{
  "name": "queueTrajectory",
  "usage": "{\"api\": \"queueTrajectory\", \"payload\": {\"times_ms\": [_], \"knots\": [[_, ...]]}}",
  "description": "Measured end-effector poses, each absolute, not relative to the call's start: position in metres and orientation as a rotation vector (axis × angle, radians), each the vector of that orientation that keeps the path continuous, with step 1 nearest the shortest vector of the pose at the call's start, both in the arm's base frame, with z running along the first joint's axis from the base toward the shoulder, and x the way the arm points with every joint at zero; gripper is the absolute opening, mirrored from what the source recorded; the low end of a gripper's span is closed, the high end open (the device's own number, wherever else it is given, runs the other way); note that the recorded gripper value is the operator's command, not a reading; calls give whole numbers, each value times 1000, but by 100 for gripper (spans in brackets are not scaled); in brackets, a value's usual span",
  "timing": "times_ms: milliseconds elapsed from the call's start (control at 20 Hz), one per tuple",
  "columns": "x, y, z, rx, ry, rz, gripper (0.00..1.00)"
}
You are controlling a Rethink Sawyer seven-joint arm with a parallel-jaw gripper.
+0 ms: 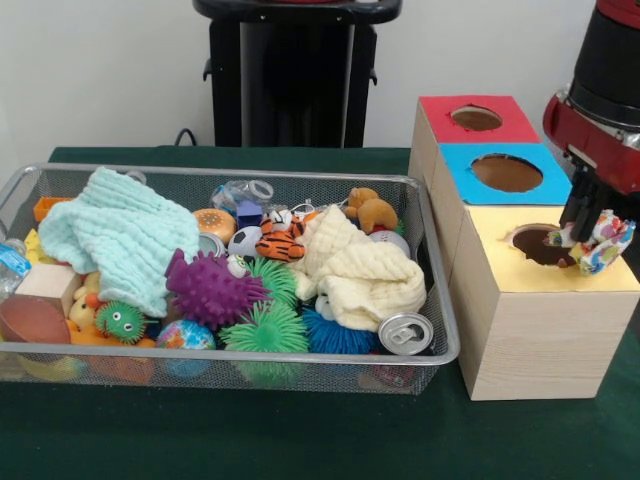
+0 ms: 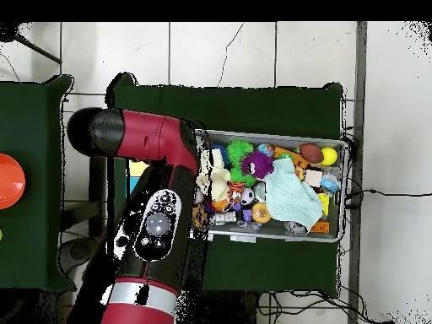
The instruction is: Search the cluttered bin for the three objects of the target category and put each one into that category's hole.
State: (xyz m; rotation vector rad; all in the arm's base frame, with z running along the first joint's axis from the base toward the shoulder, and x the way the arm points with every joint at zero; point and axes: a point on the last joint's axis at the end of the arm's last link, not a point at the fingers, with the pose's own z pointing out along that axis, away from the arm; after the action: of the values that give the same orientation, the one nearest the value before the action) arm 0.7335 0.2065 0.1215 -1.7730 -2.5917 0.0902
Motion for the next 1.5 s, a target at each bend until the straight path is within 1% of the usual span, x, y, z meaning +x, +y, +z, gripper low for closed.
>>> {"api": "queueTrajectory", "payload": {"times_ms": [700,1000,1500], "knots": [[728,167,131,-1834,-2501,67,0],[721,163,123,-1828,-2473,74,0],[716,170,124,-1810,-2475,65,0]]}}
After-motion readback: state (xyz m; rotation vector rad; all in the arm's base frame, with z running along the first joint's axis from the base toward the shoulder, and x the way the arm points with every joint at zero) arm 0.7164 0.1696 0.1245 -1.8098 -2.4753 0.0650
